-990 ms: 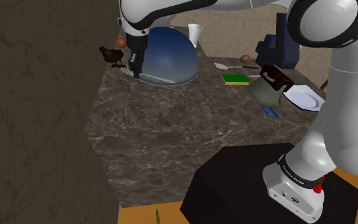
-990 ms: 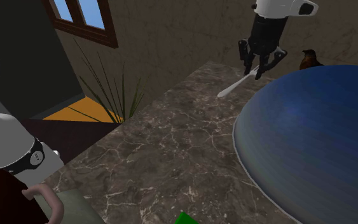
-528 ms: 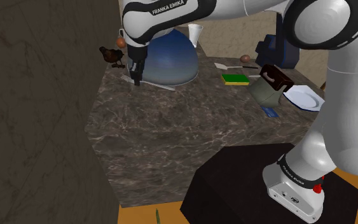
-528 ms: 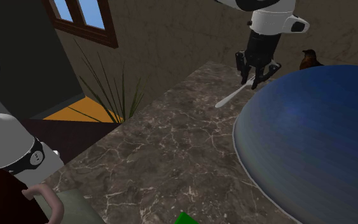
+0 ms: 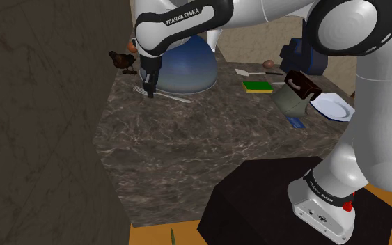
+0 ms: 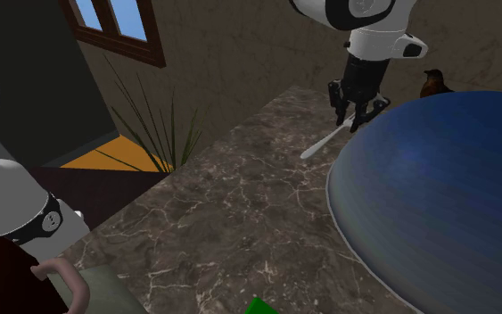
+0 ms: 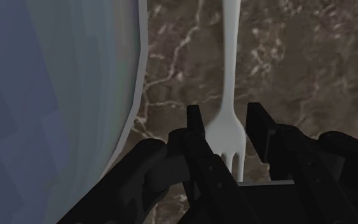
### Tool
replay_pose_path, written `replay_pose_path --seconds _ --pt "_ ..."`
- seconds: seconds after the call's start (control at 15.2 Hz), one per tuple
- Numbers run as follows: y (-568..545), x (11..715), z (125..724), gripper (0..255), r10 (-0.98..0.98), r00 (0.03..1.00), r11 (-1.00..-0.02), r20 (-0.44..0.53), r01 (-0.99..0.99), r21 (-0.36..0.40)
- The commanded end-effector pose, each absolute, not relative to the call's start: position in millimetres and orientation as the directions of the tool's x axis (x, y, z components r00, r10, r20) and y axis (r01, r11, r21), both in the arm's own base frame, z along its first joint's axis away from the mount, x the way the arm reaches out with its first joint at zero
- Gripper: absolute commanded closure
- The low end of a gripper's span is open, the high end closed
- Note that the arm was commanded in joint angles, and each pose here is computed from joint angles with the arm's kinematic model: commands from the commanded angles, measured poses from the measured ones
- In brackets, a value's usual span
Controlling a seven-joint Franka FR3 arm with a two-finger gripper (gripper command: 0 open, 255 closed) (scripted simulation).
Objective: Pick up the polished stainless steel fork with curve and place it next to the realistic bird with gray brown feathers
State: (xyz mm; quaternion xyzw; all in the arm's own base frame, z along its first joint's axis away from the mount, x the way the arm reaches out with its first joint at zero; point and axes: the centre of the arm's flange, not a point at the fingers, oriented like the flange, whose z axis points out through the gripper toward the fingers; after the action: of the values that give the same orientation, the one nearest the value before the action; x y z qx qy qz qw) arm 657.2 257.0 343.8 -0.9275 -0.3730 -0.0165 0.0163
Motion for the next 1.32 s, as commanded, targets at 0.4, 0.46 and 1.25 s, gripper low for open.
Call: replay_pose_path --seconds 0.4,0.46,1.25 --pt "257 657 344 0 0.691 0.721 -0.721 0.043 0.693 -0.018" --pt "257 657 344 0 0.691 0.721 -0.721 0.043 0.693 -0.018" --pt "255 656 394 0 0.691 0.721 -0.721 0.043 0.693 -0.018"
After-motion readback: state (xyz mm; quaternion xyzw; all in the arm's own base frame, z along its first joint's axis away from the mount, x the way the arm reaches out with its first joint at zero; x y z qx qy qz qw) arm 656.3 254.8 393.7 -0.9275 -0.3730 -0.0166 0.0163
